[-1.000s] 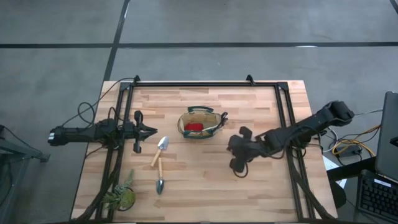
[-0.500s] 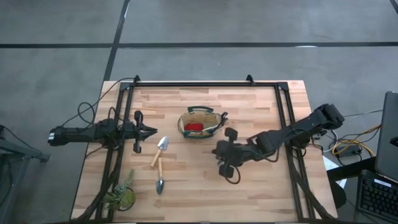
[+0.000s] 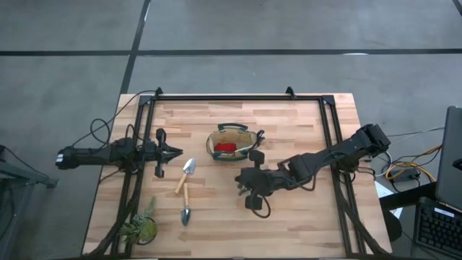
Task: Pick & Place Garden tools in Gardening bag
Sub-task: Put the green shear scissors into the light brown gardening bag
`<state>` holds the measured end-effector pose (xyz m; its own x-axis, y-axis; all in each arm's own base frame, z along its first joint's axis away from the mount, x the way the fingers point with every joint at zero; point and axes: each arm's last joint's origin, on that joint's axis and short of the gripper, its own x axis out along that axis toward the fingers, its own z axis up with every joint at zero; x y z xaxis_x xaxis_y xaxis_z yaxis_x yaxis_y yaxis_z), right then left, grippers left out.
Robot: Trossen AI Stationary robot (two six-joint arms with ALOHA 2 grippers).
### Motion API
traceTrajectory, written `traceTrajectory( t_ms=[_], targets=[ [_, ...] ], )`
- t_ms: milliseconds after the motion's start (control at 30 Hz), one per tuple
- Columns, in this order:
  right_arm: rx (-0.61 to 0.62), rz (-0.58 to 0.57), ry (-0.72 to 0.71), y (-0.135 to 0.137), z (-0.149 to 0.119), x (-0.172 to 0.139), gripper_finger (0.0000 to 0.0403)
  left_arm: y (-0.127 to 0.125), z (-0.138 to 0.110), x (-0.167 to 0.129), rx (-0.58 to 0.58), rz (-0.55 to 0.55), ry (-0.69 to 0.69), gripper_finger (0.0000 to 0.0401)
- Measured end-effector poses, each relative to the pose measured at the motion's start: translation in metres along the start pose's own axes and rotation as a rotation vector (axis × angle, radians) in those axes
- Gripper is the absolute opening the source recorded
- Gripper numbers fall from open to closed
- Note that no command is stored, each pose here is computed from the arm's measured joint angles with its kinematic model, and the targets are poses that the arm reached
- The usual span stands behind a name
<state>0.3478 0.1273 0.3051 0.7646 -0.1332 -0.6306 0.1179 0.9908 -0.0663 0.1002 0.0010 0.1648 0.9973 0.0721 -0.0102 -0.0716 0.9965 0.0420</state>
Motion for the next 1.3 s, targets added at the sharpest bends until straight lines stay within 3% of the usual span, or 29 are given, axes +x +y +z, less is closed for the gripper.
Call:
traceTrajectory(
  t_ms=[567, 667, 900, 1000, 1167, 1300],
  targets=[
    [0.041, 0.044, -0.112, 0.007, 0.011, -0.001, 0.0008, 0.000, 0.003, 0.000, -0.006, 0.002, -0.030, 0.0037],
    [0.035, 0.047, -0.113, 0.008, 0.010, -0.001, 0.0008, 0.000, 0.007, 0.000, -0.087, 0.001, -0.073, 0.0037],
    [0.022, 0.049, -0.126, 0.008, 0.012, -0.001, 0.0008, 0.001, 0.019, -0.002, -0.423, -0.033, -0.201, 0.0037],
    [0.013, 0.055, -0.157, 0.009, 0.015, -0.002, 0.0008, 0.001, 0.024, -0.002, -0.451, -0.054, -0.241, 0.0037],
    [0.026, 0.065, -0.205, 0.009, 0.020, -0.003, 0.0008, -0.003, 0.018, 0.003, -0.454, -0.102, -0.163, 0.0038],
    [0.035, 0.058, -0.210, 0.006, 0.022, -0.001, 0.0008, -0.005, 0.019, 0.008, -0.451, -0.142, -0.154, 0.0062]
  ],
)
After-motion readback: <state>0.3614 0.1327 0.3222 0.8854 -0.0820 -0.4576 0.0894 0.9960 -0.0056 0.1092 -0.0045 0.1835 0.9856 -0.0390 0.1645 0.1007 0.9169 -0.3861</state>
